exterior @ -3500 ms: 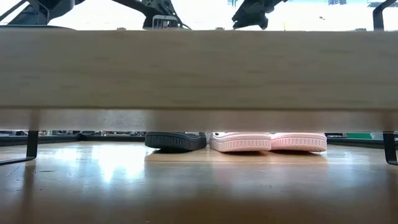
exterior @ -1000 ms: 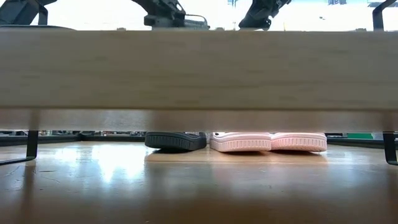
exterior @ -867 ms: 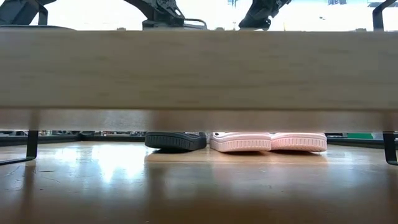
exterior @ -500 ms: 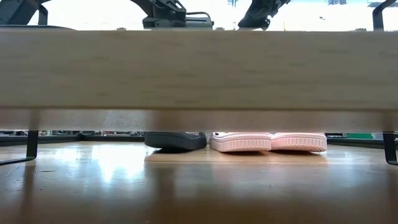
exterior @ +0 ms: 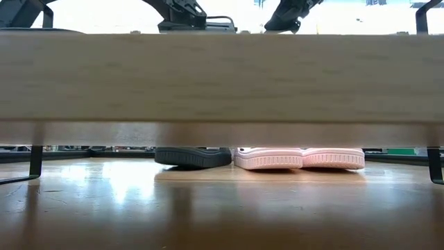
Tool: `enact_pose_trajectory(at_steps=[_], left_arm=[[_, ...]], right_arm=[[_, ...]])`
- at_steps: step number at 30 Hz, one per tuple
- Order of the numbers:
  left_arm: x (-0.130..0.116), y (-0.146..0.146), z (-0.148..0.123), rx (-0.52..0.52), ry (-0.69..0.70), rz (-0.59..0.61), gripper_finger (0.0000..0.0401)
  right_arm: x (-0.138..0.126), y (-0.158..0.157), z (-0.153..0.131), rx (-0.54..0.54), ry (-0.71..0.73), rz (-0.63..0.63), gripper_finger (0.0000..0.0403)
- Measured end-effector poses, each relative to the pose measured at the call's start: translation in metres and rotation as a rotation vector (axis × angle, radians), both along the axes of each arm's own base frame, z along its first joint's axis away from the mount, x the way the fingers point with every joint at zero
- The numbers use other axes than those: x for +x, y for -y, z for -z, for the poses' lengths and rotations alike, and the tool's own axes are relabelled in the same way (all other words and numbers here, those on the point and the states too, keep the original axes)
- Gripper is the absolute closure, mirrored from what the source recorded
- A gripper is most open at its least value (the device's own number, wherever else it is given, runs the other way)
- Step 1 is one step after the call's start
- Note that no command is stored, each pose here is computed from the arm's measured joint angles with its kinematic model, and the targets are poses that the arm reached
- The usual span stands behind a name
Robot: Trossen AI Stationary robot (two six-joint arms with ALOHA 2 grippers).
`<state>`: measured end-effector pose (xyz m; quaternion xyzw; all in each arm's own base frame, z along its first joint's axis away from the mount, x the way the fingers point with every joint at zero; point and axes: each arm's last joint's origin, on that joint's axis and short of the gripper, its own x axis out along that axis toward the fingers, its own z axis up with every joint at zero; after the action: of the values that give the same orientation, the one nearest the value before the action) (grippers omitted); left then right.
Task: Pick and place slides into the shelf
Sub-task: Put the black slide on the shelf
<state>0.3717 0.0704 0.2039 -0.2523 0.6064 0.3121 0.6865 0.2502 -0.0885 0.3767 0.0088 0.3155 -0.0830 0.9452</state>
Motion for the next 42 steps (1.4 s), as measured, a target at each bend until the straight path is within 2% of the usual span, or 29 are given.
enact_pose_trajectory(at_steps=[6,9,20,42], left_arm=[[-0.009,0.002,0.017,-0.035,-0.052,-0.013,0.0261],[-0.011,0.002,0.021,-0.013,-0.070,-0.037,0.0261],[0.000,0.013,0.020,0.016,0.029,0.008,0.0260],[0.007,0.010,0.019,0.121,0.090,-0.024,0.0260]], right_arm=[[0.002,0.001,-0.003,-0.012,0.033,0.000,0.0250],[0.003,0.001,-0.004,-0.017,0.045,0.000,0.0250],[0.003,0.001,-0.005,-0.022,0.059,0.000,0.0250],[0.005,0.002,-0.007,-0.010,0.088,0.015,0.0250]])
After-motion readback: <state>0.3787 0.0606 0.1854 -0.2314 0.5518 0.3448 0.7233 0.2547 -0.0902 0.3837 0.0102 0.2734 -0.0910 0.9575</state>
